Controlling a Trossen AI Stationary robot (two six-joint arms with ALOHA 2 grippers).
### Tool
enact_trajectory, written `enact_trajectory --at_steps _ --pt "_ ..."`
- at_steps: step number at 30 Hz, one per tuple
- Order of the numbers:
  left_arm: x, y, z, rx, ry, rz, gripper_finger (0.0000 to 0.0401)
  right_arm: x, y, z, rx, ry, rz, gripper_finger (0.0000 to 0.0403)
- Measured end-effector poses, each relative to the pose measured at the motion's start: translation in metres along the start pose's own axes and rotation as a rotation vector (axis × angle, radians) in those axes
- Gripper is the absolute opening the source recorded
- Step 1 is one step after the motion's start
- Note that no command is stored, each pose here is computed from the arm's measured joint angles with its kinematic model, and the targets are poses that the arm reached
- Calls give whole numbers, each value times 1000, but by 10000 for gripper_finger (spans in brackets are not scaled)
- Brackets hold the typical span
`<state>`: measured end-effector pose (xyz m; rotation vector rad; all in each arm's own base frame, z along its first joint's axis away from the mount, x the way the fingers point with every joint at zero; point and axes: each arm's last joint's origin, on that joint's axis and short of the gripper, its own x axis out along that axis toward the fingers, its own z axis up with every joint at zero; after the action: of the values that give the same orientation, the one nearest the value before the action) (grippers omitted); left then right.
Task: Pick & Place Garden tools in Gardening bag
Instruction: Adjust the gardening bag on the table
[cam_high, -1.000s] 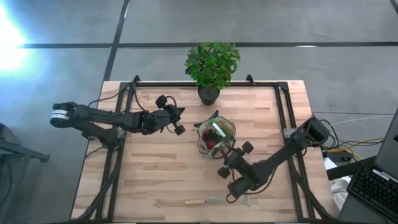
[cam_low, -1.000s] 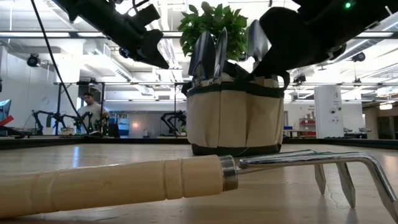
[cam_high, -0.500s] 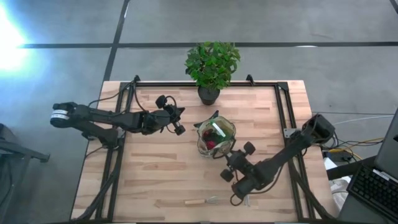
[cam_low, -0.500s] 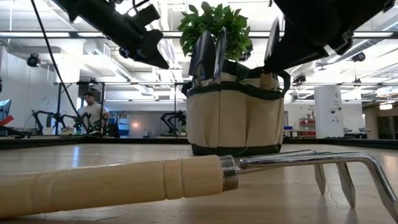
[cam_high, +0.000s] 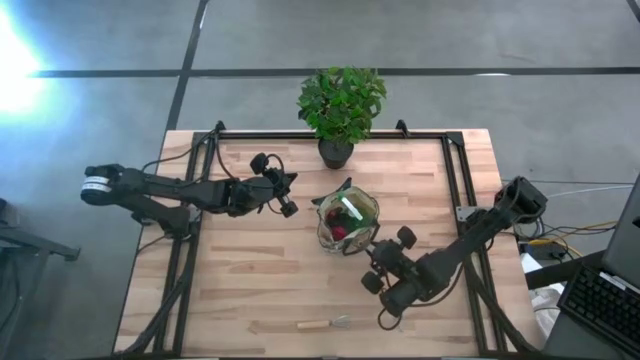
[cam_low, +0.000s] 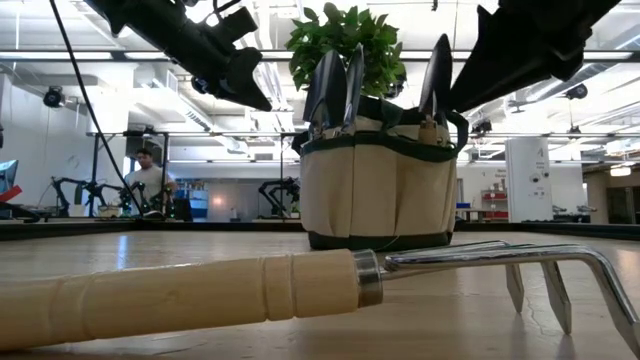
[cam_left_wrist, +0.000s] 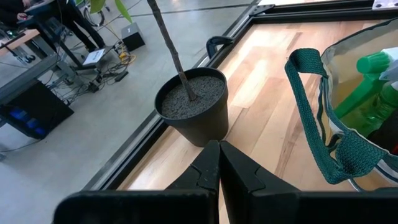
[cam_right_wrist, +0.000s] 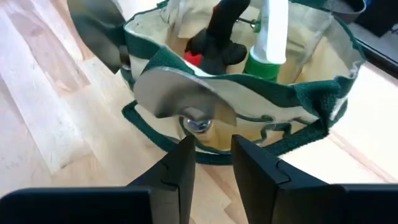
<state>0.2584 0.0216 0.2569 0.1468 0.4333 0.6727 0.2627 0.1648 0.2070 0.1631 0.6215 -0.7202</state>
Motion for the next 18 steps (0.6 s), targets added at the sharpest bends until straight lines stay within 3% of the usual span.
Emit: enact_trajectory --at_steps 4,12,18 --pt "0 0 0 0 0 0 12 -1 -2 0 -14 46 11 115" --pt "0 0 0 -1 2 0 12 -12 -22 -5 -54 516 45 127" --pt "0 0 0 -7 1 -1 12 -26 -28 -2 -19 708 135 111"
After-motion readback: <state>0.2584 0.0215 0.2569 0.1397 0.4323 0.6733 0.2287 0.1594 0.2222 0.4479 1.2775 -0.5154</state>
